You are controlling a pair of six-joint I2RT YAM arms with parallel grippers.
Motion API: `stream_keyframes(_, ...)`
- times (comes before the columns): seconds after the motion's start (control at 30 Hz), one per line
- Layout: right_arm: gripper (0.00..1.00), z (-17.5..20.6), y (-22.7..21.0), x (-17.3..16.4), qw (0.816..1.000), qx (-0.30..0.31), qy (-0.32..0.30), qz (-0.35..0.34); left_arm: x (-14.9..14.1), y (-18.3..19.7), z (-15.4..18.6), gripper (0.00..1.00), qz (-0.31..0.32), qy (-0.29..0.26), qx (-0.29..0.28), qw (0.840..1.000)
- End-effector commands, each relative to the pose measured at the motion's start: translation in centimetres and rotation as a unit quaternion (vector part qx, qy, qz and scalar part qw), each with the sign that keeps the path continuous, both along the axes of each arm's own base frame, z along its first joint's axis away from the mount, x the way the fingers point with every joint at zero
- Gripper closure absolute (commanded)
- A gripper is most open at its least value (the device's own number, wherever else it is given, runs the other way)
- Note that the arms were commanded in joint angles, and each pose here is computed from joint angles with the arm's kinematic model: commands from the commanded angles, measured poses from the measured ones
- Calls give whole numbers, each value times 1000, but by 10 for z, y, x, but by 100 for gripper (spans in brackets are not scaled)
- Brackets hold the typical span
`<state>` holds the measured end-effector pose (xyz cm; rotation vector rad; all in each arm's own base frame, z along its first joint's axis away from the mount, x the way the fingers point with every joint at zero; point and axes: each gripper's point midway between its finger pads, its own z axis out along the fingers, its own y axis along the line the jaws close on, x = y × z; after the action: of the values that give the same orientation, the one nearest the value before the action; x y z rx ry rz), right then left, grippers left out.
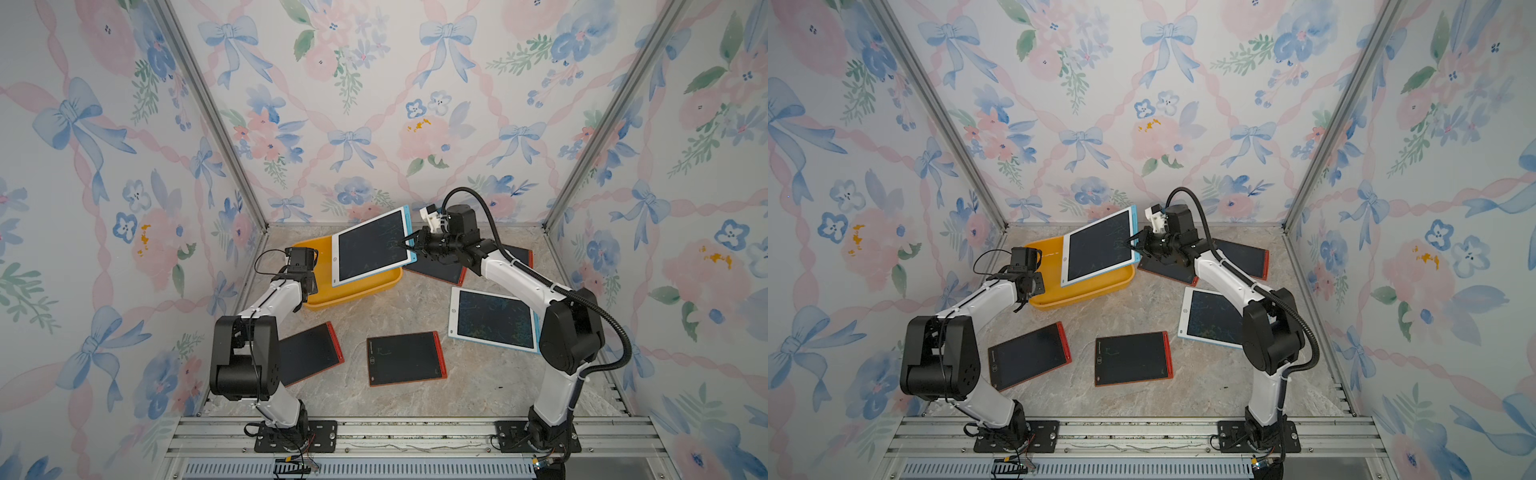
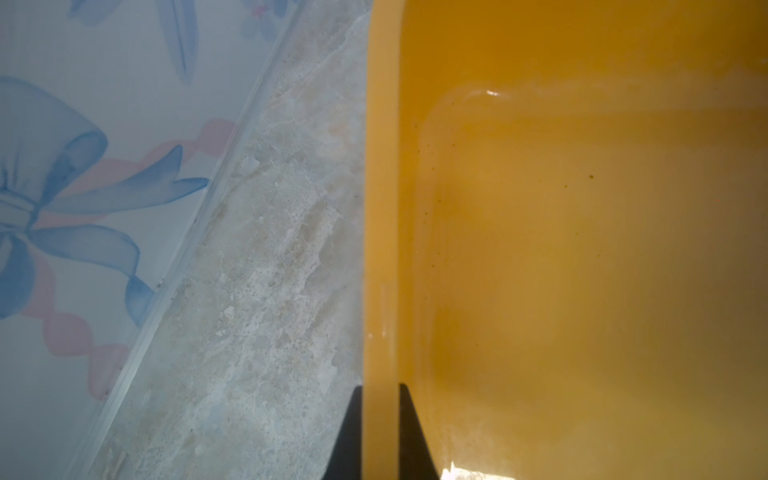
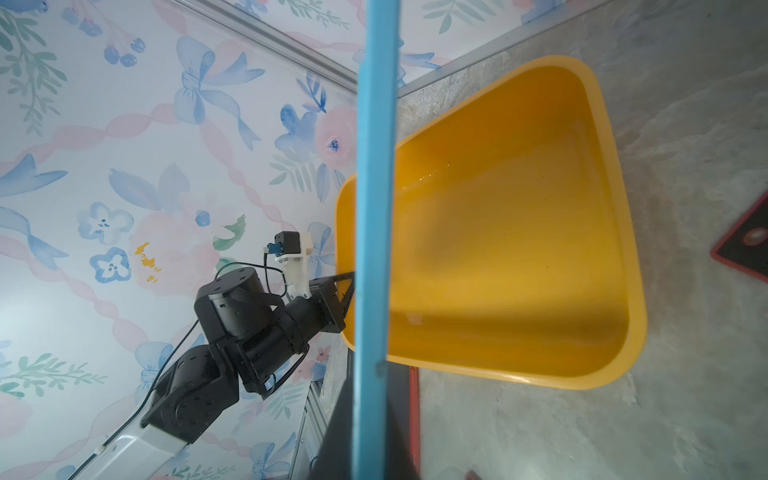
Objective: Take out the writing tablet from the storage box
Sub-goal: Pick up the writing tablet from the storage box, then place the storage box at the center of the board.
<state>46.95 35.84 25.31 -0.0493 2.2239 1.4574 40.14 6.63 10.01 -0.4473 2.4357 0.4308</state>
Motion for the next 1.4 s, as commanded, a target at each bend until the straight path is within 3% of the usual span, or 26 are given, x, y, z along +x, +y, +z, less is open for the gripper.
stream_keyframes(0.0, 97, 29, -16, 3, 999, 30, -31, -12, -6, 26, -3, 100, 12, 46, 66, 997)
stream_keyframes(0.37, 97, 56, -86, -5, 997, 26, -43, -56, 6, 53, -19, 100, 35, 70, 73, 994)
stream_keyframes(0.57, 96, 51, -119, -10, 996, 18, -40, -77, -1, 45, -30, 100, 0, 98, 58, 994)
stream_keyframes(0.73, 97, 44, -138, -13, 995, 17, -33, -90, -13, 59, -39, 100, -6, 137, 92, 986)
stream_keyframes(0.9, 97, 41, -156, -14, 994, 17, -29, -100, -10, 70, -33, 99, 8, 128, 79, 989)
stream_keyframes(1.37, 97, 29, -177, -25, 993, 18, -17, -114, -8, 84, -44, 56, 17, 152, 90, 984)
